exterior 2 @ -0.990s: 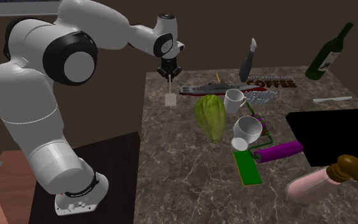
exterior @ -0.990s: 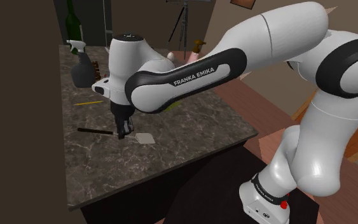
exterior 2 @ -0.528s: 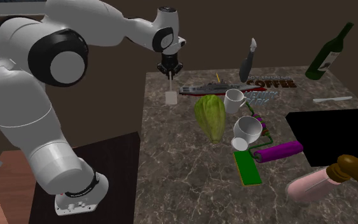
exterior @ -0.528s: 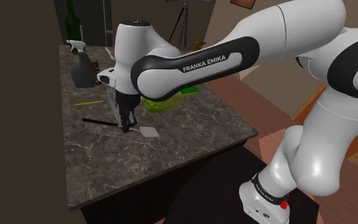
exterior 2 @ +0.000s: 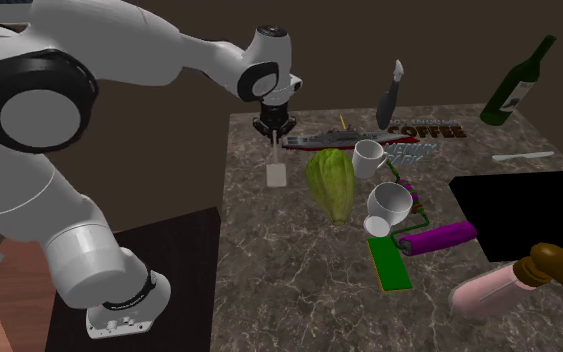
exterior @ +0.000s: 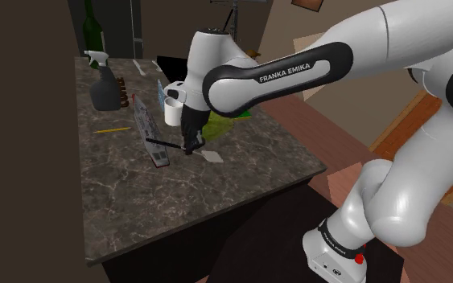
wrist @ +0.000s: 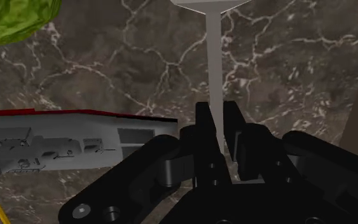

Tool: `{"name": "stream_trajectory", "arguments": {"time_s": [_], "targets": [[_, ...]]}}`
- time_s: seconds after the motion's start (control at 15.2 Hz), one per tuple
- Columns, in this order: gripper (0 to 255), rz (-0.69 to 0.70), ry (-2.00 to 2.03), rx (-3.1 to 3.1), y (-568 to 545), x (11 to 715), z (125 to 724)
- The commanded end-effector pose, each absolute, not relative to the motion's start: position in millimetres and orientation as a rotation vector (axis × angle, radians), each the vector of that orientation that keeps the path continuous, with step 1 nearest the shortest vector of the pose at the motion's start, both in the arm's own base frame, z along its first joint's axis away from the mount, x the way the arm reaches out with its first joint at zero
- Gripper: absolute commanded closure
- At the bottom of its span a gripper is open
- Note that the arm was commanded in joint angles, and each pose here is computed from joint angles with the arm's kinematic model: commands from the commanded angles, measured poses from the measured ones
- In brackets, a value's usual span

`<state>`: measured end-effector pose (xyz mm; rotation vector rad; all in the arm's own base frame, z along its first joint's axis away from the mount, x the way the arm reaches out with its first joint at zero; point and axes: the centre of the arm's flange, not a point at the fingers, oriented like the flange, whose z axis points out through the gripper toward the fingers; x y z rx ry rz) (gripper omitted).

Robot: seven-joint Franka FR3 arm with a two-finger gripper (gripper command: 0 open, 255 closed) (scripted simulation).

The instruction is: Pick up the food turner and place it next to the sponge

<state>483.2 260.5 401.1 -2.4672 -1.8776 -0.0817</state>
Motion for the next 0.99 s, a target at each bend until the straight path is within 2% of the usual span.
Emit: {"name": "stream_trajectory", "arguments": {"time_s": [0.0,0.92], "targets": [[255,-0.082,-1.879,-2.466,231,480,401],[255,-0.082,-1.879,-2.466,47,466,401]]}}
